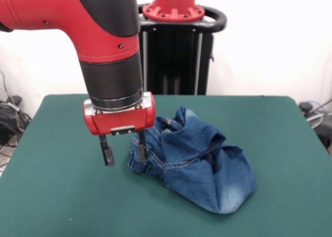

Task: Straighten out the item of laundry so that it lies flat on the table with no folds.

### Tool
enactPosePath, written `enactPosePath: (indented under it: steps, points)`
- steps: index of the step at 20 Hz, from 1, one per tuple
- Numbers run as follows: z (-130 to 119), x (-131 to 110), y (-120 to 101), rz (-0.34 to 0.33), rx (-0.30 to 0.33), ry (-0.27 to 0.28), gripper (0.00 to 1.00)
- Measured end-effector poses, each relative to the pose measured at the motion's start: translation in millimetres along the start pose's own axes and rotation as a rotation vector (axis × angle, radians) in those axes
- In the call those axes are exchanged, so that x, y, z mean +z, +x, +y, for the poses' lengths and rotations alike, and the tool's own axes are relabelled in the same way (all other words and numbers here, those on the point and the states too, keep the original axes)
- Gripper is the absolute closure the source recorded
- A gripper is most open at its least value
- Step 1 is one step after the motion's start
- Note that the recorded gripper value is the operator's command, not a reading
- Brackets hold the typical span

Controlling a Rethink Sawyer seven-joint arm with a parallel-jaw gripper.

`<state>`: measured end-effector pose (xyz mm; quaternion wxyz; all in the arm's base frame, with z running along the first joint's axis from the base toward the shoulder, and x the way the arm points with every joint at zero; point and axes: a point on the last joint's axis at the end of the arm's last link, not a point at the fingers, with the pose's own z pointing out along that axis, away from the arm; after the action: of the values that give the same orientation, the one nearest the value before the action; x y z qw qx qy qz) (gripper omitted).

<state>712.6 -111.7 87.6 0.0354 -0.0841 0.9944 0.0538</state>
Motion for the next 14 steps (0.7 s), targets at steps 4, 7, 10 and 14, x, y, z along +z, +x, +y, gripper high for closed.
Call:
enactPosePath:
  steps: [4, 7, 10, 14]
  points:
    - [4.9, 1.1, -1.1, -0.002, -0.005, -0.011, 0.0]
    - [8.0, 3.1, 3.3, 0.006, -0.008, -0.019, 0.0]
    - [9.5, 2.8, 11.9, 0.02, -0.008, -0.025, 0.0]
    - [12.3, -4.4, 26.4, 0.038, -0.013, -0.025, 0.0]
